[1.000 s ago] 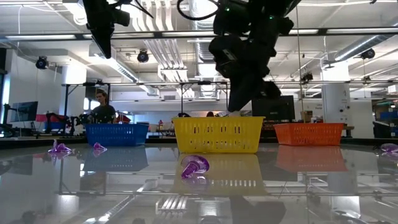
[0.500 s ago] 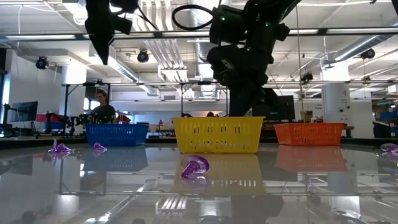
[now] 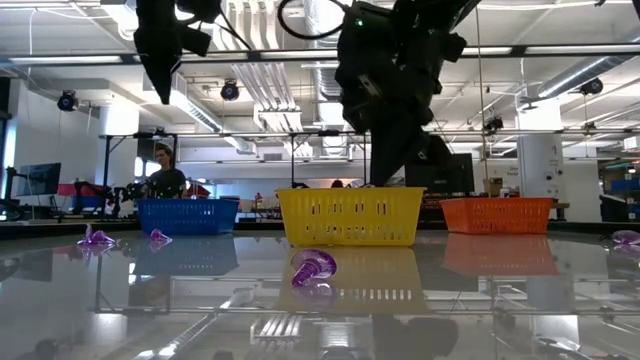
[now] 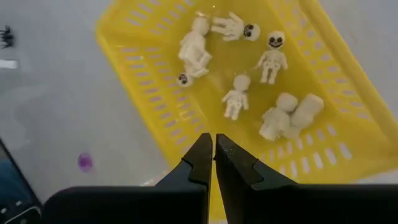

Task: Sort Halloween decoration
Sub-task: Put the white skeleton toy into the yellow bin

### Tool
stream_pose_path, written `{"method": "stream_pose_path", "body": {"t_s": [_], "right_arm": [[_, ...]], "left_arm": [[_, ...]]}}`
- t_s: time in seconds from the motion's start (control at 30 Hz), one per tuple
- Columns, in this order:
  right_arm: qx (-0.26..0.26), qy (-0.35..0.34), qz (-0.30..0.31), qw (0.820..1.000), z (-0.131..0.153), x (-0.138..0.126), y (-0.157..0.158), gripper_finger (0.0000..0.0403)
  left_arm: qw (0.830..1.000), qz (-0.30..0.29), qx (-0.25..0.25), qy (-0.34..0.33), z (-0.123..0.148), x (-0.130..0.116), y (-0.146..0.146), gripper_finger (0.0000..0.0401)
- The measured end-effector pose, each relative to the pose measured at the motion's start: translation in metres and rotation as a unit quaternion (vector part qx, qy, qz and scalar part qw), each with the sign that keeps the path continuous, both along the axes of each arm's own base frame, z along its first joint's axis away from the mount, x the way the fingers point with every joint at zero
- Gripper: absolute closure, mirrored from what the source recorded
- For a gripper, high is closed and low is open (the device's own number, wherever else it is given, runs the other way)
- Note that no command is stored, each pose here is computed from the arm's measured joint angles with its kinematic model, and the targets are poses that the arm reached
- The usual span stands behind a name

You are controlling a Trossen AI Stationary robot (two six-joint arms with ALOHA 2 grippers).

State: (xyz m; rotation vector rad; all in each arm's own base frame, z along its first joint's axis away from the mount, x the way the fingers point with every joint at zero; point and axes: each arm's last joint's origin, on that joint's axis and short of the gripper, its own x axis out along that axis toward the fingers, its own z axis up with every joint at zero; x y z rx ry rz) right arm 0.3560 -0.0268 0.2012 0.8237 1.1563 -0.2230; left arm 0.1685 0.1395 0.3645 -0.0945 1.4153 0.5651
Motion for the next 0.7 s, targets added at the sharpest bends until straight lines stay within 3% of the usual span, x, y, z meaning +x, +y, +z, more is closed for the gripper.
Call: {"method": "stream_pose_path", "body": {"t_s": [0.27,0.43,0.6,0.7], "right_arm": [[-0.079,-0.059,0.056,0.994,0.050,0.015,-0.005,0.0390],[-0.134,-0.057,0.053,0.988,0.072,0.016,-0.009,0.0390],[-0.178,-0.048,0.045,0.982,0.089,0.012,-0.012,0.0390],[-0.188,-0.045,0.070,0.979,0.097,0.008,-0.011,0.0390]], "left_arm": [[1.000,0.008,-0.003,0.000,0.003,-0.005,-0.004,0.0244],[0.999,0.022,-0.028,0.002,0.004,-0.012,-0.010,0.0244],[0.990,0.007,-0.114,-0.085,0.011,-0.016,-0.025,0.0244],[0.984,-0.012,-0.130,-0.122,0.018,-0.020,-0.037,0.0244]]}}
